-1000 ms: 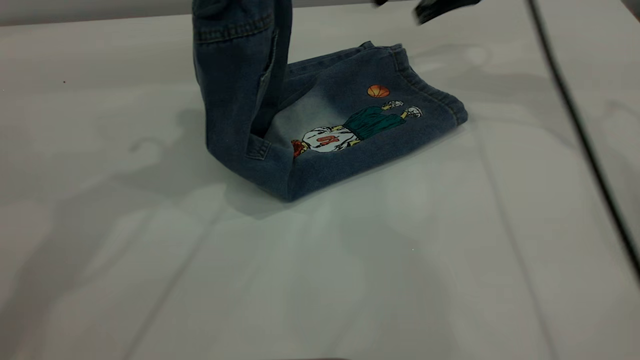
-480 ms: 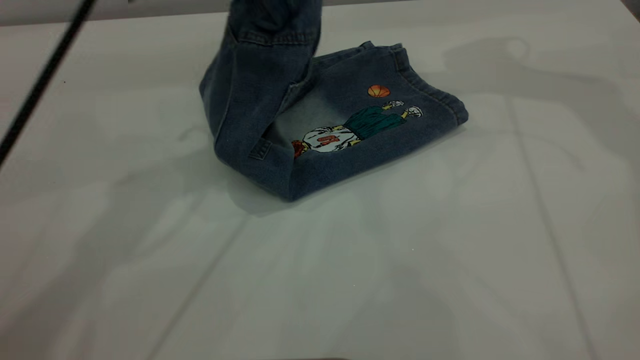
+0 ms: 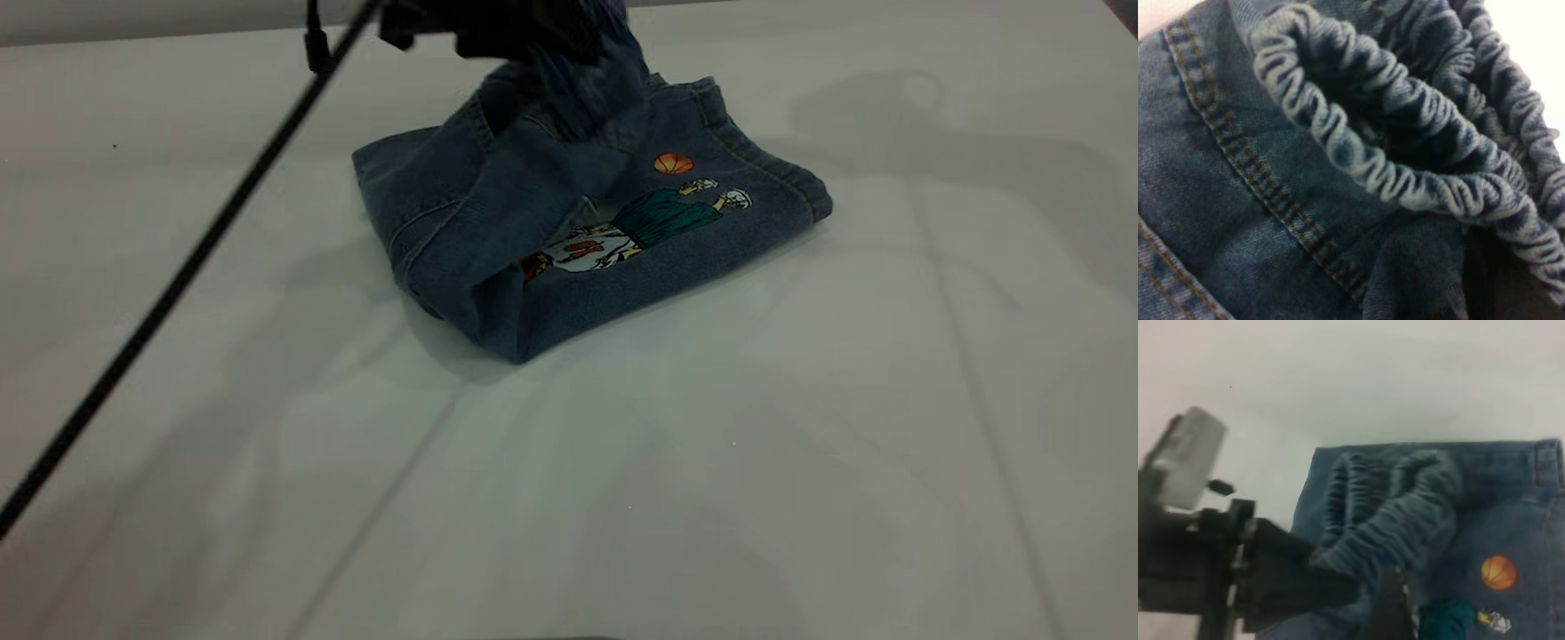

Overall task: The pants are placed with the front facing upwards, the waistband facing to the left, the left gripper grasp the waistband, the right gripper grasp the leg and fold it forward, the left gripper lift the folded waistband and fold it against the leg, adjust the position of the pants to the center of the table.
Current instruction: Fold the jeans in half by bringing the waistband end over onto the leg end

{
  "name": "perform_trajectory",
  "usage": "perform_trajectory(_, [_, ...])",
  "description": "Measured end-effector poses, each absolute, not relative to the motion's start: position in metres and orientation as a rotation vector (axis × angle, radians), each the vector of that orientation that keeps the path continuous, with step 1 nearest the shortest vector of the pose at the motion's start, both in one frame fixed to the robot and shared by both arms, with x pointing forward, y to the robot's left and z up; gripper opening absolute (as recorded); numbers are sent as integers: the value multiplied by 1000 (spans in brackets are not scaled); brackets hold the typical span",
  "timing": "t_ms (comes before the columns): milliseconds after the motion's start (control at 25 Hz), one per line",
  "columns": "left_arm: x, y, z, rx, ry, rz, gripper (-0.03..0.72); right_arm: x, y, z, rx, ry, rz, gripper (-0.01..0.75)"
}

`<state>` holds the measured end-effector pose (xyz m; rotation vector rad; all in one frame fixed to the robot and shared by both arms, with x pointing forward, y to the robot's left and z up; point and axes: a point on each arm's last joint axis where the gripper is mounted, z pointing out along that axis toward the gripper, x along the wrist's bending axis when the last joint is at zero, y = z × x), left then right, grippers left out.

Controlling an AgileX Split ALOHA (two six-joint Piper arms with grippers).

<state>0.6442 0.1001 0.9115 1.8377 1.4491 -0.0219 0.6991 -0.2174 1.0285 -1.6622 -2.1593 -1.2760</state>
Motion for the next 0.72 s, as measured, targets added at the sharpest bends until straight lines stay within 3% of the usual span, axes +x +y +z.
perform_trajectory(200, [643, 96, 903, 1871, 1429, -54, 159, 696, -216, 1031, -1638, -2158, -1264, 533])
perform_trajectory(440, [639, 94, 908, 1902, 1377, -91, 448, 689, -220, 1061, -1628, -2150, -1368, 533])
perform_trajectory(560, [638, 97, 930, 1888, 1333, -95, 548, 683, -220, 1074, -1610, -2165, -1400, 533])
perform_trajectory(720, [632, 111, 986, 1864, 1222, -10, 582, 680, -219, 1075, -1580, -2165, -1378, 533])
